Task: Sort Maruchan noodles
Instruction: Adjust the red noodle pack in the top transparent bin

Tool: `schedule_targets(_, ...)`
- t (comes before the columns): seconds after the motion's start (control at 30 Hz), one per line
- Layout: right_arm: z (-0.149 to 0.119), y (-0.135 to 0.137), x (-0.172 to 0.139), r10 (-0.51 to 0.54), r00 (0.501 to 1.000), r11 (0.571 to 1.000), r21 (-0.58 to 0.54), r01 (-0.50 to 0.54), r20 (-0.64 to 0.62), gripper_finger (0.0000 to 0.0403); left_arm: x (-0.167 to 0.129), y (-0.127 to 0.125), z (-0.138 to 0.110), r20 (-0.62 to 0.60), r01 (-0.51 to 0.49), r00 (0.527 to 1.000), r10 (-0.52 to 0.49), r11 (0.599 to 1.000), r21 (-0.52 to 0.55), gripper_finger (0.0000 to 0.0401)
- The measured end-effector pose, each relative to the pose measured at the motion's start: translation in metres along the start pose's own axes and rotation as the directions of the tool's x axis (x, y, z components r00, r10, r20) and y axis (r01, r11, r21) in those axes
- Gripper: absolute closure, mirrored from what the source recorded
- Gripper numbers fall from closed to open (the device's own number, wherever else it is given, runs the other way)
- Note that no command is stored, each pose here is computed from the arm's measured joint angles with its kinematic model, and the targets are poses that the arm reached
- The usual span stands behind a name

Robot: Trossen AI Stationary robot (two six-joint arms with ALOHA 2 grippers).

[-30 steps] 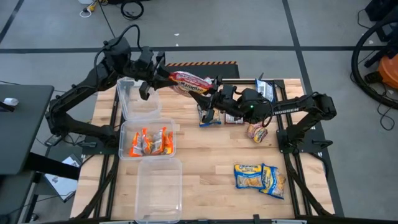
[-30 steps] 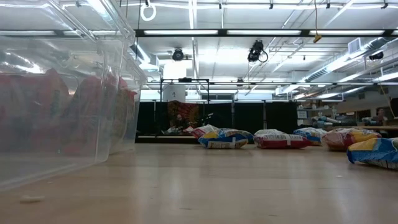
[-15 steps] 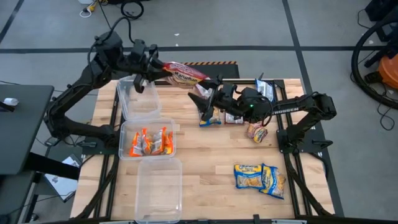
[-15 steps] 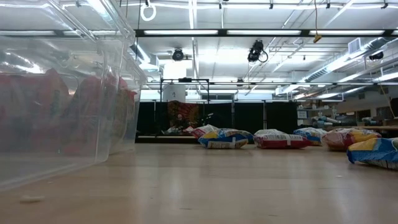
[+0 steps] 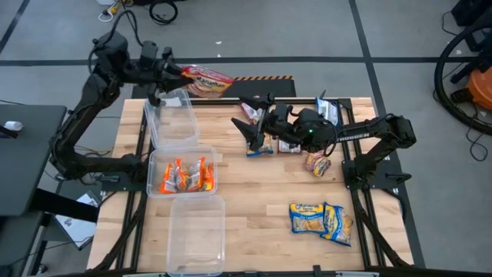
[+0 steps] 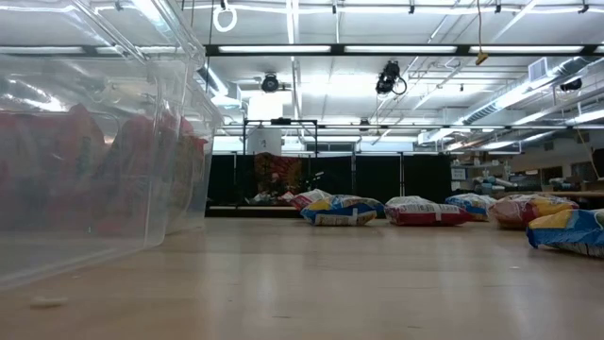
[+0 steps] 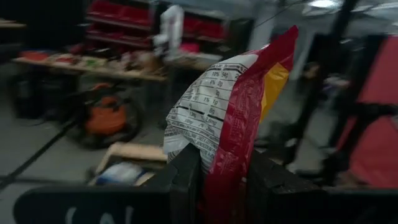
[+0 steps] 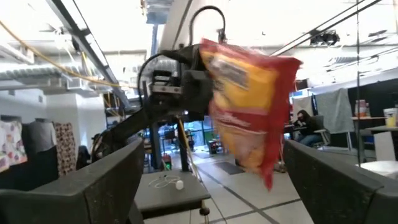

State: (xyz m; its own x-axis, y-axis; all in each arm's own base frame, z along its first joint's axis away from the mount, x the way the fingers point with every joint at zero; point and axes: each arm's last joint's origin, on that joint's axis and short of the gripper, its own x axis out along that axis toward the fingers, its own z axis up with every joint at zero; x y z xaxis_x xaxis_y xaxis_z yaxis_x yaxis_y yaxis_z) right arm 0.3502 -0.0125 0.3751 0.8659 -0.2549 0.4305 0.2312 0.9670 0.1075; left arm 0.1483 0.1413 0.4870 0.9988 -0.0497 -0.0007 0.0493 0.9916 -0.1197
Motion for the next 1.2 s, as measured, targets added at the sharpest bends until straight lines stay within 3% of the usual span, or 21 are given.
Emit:
schedule_targets(0.13,-0.006,0.0,0.0,-0.021,0.998,1.0,0.0,0.022,-0.066,0.0022,-0.025,0.003,-0.01,-0.087,-0.153,0.984,0.154,0.988,0.014,0.0322)
schedule_targets(0.2,-0.009,0.0,-0.001,-0.026,0.995,0.999,0.016,0.028,-0.095,0.0025,-0.035,0.007,-0.021,-0.177,-0.288,0.941,0.287,0.957,0.023,0.0322)
schedule_targets(0.27,-0.012,-0.001,-0.001,-0.03,0.992,0.999,0.03,0.034,-0.125,0.0027,-0.044,0.012,-0.036,-0.317,-0.43,0.849,0.424,0.901,0.054,0.0322)
schedule_targets(0.33,-0.015,-0.001,-0.001,-0.03,0.988,0.999,0.039,0.036,-0.151,0.0029,-0.051,0.015,-0.051,-0.476,-0.524,0.716,0.51,0.844,0.116,0.0322)
schedule_targets(0.43,-0.016,0.0,-0.002,-0.029,0.986,0.999,0.04,0.036,-0.164,0.0029,-0.055,0.015,-0.069,-0.66,-0.577,0.537,0.525,0.8,0.167,0.0322)
schedule_targets(0.53,-0.018,-0.001,-0.002,-0.031,0.983,0.999,0.035,0.038,-0.18,0.0029,-0.056,0.016,-0.082,-0.752,-0.602,0.421,0.507,0.776,0.187,0.0322)
schedule_targets(0.67,-0.018,-0.002,-0.002,-0.033,0.983,0.999,0.034,0.04,-0.181,0.0029,-0.05,0.021,-0.108,-0.808,-0.585,0.387,0.443,0.796,0.156,0.0326)
schedule_targets(0.9,-0.018,0.001,-0.002,-0.024,0.983,0.999,0.037,0.031,-0.184,0.0029,-0.036,0.029,-0.185,-0.913,-0.536,0.309,0.265,0.842,0.063,0.0329)
schedule_targets(1.2,-0.02,0.006,-0.004,-0.008,0.979,0.999,0.039,0.017,-0.204,0.0029,-0.015,0.024,-0.248,-0.923,-0.422,0.317,0.218,0.904,0.068,0.033)
